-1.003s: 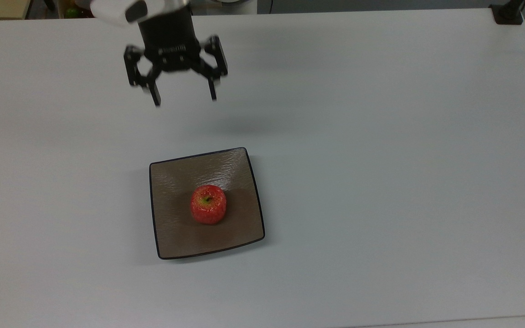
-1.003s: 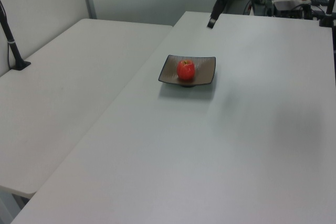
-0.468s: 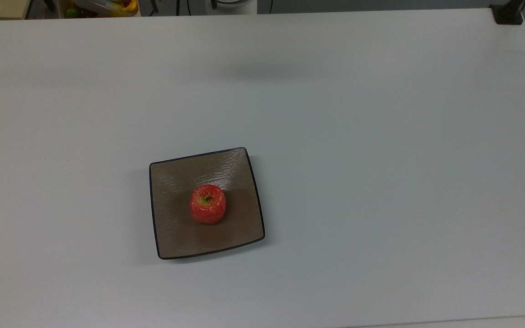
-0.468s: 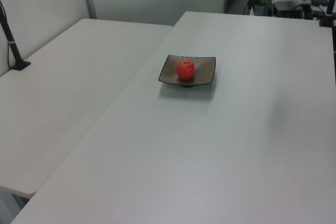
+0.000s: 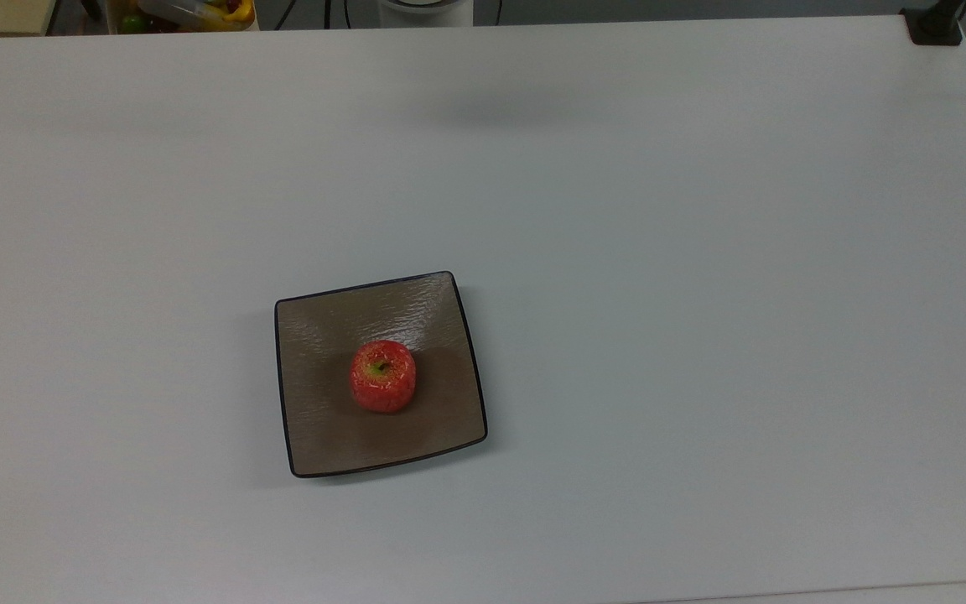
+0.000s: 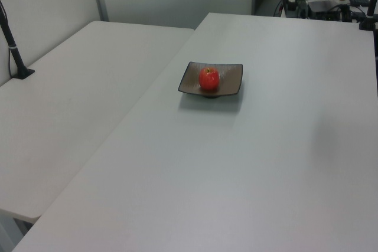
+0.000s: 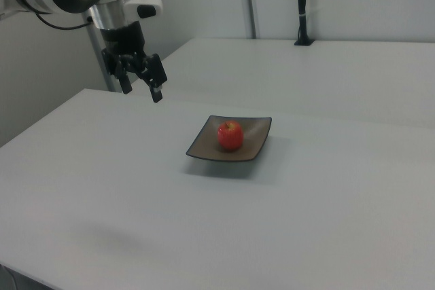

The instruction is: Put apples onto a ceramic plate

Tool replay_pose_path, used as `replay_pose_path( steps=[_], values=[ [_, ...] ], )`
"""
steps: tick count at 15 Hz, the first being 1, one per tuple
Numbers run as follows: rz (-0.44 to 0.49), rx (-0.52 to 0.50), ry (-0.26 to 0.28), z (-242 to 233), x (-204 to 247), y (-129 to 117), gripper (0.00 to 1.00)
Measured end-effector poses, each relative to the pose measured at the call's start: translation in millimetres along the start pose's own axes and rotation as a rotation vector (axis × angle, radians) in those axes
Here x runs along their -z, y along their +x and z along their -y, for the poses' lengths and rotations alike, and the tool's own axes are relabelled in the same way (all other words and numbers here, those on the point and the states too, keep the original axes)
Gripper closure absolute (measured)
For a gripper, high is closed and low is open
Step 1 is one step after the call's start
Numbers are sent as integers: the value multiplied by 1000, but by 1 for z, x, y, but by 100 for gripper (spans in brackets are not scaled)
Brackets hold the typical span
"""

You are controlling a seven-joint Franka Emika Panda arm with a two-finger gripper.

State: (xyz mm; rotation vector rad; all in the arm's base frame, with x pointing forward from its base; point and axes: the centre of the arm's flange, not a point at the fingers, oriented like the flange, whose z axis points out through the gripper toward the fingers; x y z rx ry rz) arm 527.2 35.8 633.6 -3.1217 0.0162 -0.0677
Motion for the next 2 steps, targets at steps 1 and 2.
replay_pose_path(
  steps=[1, 2],
  values=[
    [4, 0, -1, 0, -3, 1, 0],
    [2, -1, -1, 0, -5, 3, 0]
  ],
)
